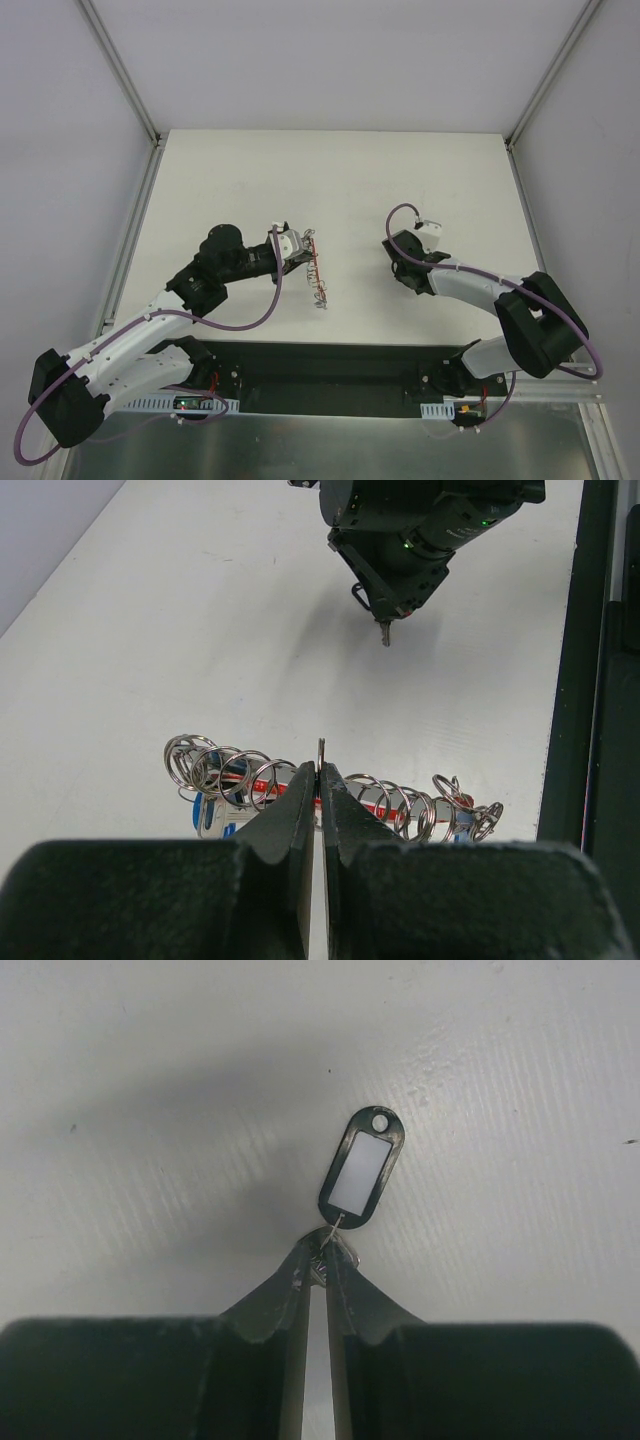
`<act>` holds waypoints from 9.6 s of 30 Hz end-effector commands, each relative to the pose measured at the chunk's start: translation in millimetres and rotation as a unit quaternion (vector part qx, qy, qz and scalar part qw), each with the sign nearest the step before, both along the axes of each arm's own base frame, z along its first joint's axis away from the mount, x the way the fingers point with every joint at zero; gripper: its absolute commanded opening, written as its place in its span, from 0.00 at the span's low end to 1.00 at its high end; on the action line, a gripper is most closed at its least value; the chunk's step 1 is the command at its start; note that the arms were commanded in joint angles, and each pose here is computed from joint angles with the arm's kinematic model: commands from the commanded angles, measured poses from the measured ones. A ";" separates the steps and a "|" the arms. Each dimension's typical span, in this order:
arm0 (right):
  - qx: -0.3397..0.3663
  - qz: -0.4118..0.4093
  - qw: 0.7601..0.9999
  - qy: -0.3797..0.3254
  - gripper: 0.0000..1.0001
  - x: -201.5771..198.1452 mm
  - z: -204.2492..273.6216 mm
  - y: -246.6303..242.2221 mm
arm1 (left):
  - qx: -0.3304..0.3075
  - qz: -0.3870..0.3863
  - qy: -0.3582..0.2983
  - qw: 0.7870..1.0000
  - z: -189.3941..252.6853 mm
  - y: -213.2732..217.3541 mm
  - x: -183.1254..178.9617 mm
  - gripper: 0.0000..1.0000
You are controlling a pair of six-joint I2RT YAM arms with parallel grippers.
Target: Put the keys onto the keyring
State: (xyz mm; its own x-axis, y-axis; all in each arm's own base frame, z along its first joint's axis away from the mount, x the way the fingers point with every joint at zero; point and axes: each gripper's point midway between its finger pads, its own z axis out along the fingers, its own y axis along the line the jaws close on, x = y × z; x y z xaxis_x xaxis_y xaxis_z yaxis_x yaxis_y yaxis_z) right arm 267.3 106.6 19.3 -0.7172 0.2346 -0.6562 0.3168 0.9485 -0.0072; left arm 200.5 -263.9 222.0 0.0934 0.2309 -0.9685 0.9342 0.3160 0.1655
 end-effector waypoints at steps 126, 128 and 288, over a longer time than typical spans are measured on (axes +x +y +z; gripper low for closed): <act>-0.176 0.650 0.683 0.284 0.31 -56.7 43.7 176.3 | -0.007 0.129 -0.005 0.992 -20.0 65.3 -17.5 0.00; -0.169 0.640 0.698 0.275 0.34 -56.5 45.1 176.4 | -0.006 0.128 -0.005 0.992 -20.0 65.0 -17.4 0.00; 0.047 0.531 0.816 0.226 0.01 -73.8 20.0 170.2 | -0.009 0.106 -0.005 0.994 -16.1 59.5 -22.6 0.00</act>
